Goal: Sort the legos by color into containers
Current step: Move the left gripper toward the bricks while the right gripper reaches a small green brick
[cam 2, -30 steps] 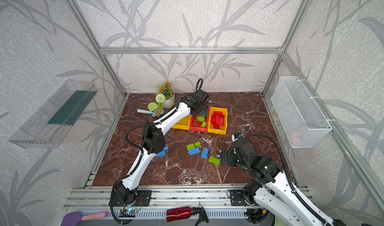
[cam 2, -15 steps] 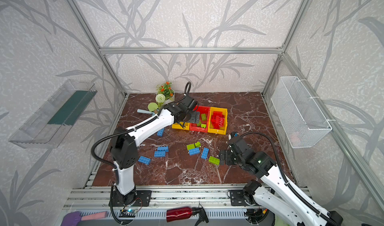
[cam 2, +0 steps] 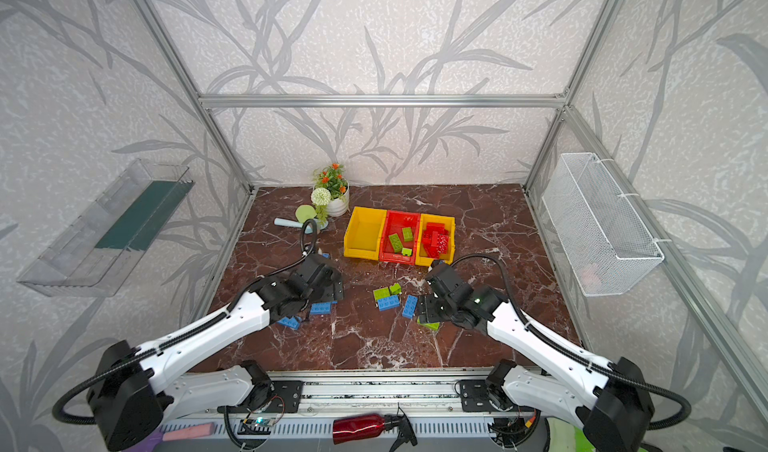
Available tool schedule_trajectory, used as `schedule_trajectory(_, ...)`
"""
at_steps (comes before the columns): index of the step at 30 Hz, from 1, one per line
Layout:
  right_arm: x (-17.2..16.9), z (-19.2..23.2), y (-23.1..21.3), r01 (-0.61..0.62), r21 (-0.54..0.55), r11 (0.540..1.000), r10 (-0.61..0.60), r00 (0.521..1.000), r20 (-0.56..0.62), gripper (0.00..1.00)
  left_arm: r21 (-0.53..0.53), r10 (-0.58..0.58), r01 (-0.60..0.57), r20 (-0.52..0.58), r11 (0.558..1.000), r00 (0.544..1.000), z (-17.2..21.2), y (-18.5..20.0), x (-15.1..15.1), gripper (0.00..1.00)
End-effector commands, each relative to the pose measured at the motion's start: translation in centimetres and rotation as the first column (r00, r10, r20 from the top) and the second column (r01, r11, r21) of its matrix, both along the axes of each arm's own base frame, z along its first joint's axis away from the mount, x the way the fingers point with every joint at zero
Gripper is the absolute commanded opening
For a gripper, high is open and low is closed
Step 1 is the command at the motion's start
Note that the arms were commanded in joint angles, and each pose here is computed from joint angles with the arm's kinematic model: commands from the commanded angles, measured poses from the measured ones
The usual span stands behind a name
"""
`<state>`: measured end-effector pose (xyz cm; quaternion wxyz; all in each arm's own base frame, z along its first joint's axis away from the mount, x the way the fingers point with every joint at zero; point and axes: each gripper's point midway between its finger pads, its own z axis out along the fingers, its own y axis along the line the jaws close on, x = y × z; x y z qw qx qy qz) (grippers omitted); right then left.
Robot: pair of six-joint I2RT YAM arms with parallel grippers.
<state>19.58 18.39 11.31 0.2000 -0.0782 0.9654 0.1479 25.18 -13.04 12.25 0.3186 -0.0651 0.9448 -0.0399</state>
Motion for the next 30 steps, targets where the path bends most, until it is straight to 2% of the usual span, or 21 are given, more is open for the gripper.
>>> schedule_trajectory(1, 1.6, 0.8, 3.3, -0.031, 0.048, 0.998, 0.029, 0.999, 0.031, 0.72, -0.058, 0.09, -0.086, 0.062, 0.995, 0.994, 0.6, 1.5, -0.6, 0.99)
schedule_trajectory(5, 2.6, -0.7, 5.4, -0.048, 0.021, 0.999, 0.049, 0.999, -0.021, 0.67, -0.086, 0.116, -0.109, 0.083, 0.99, 0.99, 0.2, 2.7, -1.8, 0.99)
schedule_trajectory(11, 4.7, -2.3, 7.9, -0.059, -0.005, 0.998, 0.058, 0.997, -0.053, 0.67, -0.105, 0.146, -0.134, 0.111, 0.985, 0.983, -0.7, 4.1, -2.9, 0.99)
schedule_trajectory(16, 6.3, -3.8, 9.3, -0.089, -0.07, 0.994, 0.083, 0.993, -0.081, 0.63, -0.111, 0.146, -0.132, 0.125, 0.985, 0.981, -0.9, 4.8, -3.6, 0.99)
schedule_trajectory(22, 7.4, -6.1, 9.0, -0.084, -0.19, 0.978, 0.053, 0.985, -0.161, 0.53, -0.09, 0.134, -0.123, 0.124, 0.988, 0.983, -0.5, 5.0, -3.7, 0.99)
schedule_trajectory(30, 8.2, -7.3, 8.2, -0.057, -0.222, 0.973, 0.026, 0.989, -0.144, 0.52, -0.086, 0.136, -0.125, 0.128, 0.988, 0.982, 0.8, 5.6, -4.2, 0.99)
